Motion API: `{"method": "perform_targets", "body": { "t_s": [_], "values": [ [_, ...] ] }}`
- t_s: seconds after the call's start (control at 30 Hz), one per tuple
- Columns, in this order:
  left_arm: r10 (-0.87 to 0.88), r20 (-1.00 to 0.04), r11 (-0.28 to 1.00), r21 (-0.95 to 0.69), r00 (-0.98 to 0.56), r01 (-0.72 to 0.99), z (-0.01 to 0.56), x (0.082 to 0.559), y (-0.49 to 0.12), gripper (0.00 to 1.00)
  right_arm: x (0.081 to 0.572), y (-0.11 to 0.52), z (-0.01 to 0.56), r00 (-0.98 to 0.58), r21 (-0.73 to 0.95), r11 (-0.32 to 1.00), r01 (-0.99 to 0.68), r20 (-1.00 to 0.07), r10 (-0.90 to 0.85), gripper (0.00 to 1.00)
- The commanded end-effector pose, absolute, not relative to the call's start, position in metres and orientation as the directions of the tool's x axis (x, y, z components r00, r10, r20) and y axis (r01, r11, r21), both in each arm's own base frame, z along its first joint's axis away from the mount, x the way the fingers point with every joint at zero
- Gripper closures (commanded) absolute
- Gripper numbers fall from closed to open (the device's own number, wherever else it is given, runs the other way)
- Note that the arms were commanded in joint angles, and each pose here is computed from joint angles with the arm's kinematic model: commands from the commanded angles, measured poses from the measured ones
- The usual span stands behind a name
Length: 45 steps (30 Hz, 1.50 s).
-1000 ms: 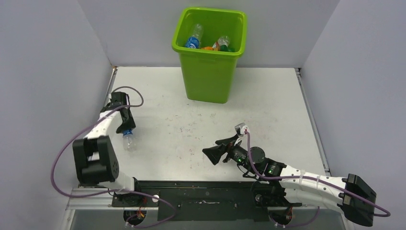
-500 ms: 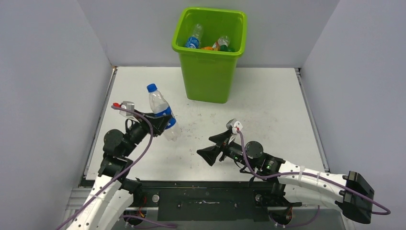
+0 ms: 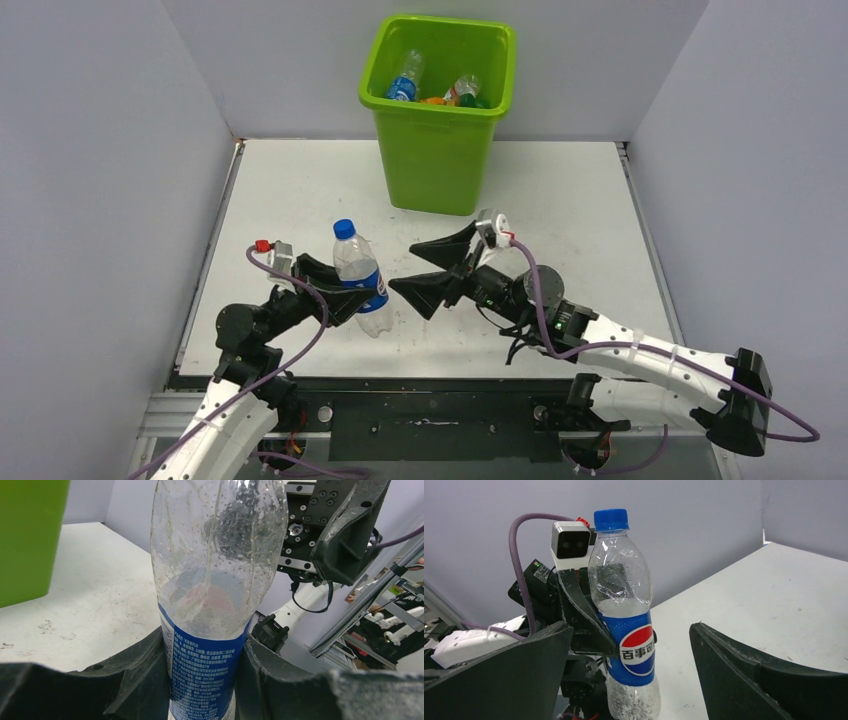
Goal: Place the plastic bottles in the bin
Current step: Pick up the plastic bottle from the corner of the board, then place the plastic bottle in the trash bin.
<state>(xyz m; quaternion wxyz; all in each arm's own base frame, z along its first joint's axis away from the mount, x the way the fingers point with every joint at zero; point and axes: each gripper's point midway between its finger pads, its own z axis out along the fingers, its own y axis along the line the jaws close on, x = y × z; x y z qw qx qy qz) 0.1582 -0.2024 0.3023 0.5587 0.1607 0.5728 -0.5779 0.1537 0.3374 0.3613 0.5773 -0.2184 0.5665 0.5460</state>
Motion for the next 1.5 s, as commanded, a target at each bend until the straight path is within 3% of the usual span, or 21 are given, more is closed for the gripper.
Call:
{"method": "perform_targets", "body": {
  "t_s": [0.0,0.3,0.47,0.83,0.9,1.03,1.13,1.3,1.47],
  "values": [
    [-0.449,-0.840,0.187,-0.421,-0.304,0.888,0.321,0.138,-0.208,0.79,0.136,0.364,0.384,-0.260,0.351,0.181,-0.919,-0.883,0.391,0.10],
    [-0.453,-0.841,0.183,-0.412,-0.295,0.893,0.322,0.134,-0.207,0.80,0.132,0.407,0.375,-0.274,0.330,0.164,-0.930,-0.916,0.293,0.09],
    [-0.449,-0.840,0.175,-0.415,-0.303,0.893,0.320,0.133,-0.208,0.80,0.146,0.413,0.370,-0.273,0.347,0.211,-0.914,-0.910,0.312,0.01],
    [-0.431,-0.842,0.150,-0.422,-0.325,0.894,0.318,0.130,-0.212,0.79,0.167,0.423,0.378,-0.333,0.424,0.163,-0.891,-0.853,0.401,0.55],
    [-0.431,-0.841,0.153,-0.425,-0.327,0.892,0.317,0.130,-0.212,0.68,0.165,0.422,0.380,-0.336,0.424,0.145,-0.894,-0.848,0.408,0.65],
    [-0.433,-0.838,0.155,-0.431,-0.331,0.889,0.317,0.130,-0.211,0.33,0.164,0.413,0.385,-0.336,0.428,0.131,-0.894,-0.835,0.435,0.75],
    [-0.436,-0.835,0.153,-0.436,-0.336,0.887,0.317,0.130,-0.211,0.22,0.163,0.405,0.390,-0.334,0.435,0.121,-0.892,-0.815,0.473,0.76],
    [-0.428,-0.831,0.151,-0.454,-0.356,0.878,0.313,0.133,-0.213,0.24,0.161,0.394,0.402,-0.326,0.441,0.090,-0.893,-0.772,0.546,0.77],
    [-0.416,-0.826,0.143,-0.472,-0.380,0.870,0.310,0.135,-0.216,0.44,0.159,0.392,0.406,-0.349,0.458,0.041,-0.888,-0.731,0.587,0.78]
  ]
}}
